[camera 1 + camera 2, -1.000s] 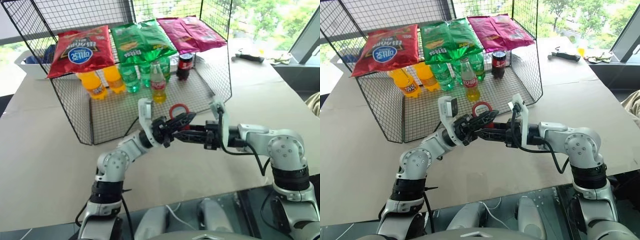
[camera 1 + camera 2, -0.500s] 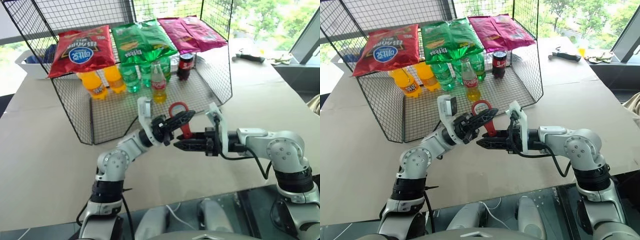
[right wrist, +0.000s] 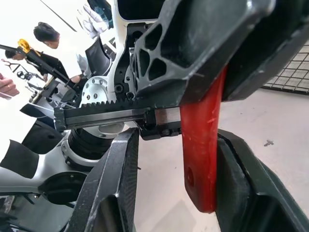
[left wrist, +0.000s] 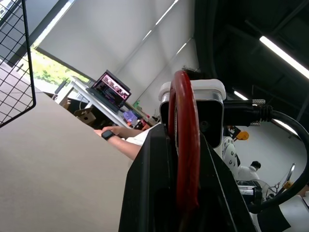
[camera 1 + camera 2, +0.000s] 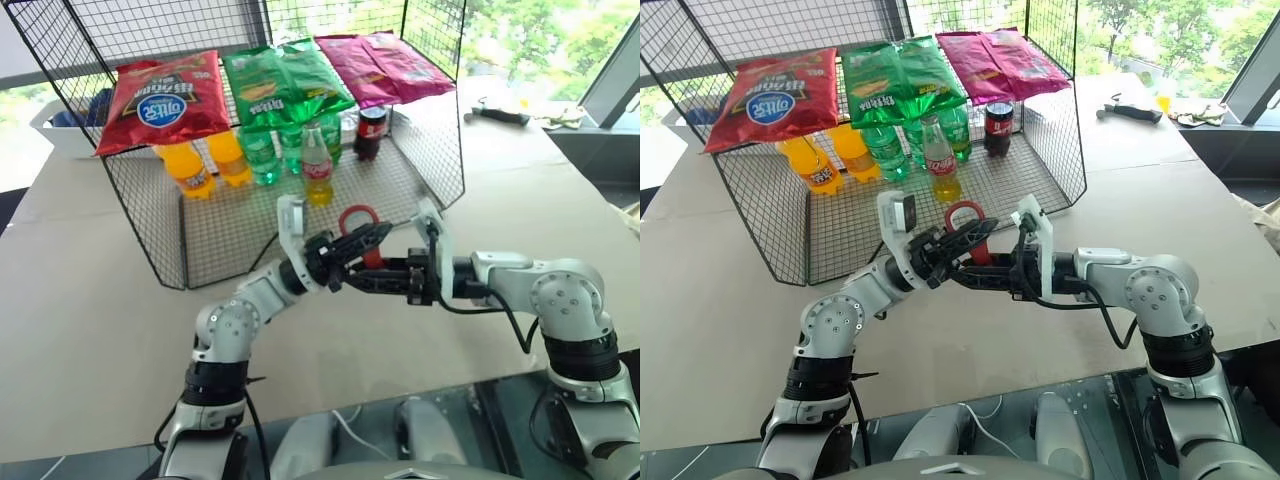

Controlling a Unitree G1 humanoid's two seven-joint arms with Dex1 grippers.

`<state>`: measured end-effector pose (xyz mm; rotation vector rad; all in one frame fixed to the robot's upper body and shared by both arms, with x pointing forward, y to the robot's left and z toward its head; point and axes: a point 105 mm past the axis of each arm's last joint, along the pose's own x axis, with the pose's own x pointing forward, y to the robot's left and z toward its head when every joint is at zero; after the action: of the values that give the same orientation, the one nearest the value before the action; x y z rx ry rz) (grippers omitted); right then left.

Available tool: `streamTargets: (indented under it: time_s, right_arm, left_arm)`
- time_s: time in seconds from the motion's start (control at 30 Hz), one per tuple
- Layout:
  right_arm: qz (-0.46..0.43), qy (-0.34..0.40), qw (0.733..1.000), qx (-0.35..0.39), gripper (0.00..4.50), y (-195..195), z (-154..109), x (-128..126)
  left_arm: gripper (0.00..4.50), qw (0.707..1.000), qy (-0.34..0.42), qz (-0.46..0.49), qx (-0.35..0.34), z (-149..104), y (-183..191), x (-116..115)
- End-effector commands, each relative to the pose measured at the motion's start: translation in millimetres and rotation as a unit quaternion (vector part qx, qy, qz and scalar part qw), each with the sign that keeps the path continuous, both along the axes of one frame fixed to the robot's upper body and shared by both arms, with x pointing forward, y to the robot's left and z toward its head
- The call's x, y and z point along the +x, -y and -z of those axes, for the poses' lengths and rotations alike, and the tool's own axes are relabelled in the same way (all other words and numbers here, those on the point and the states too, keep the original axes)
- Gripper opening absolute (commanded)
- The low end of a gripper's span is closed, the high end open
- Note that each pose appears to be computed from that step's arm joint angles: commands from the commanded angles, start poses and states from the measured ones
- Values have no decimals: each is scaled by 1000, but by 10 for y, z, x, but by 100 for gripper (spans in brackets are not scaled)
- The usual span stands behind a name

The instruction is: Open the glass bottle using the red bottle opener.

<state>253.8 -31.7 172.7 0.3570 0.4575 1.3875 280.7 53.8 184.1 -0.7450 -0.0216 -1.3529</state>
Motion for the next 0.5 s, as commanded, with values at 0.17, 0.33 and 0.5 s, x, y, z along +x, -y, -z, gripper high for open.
streamTargets:
  time_s: [0.17, 0.33, 0.5]
  right_arm:
    - [-8, 21, 1000, -4, 40, 10, -47, -40]
    - [-6, 21, 1000, -6, 40, 13, -42, -33]
    - [2, 15, 1000, -18, 40, 33, 16, -11]
  left_arm:
    - [0, 1000, 17, -4, -9, -114, 10, -6]
    - [0, 1000, 17, -2, -14, -120, 6, -12]
    - [170, 1000, 21, 14, -13, -121, 12, -58]
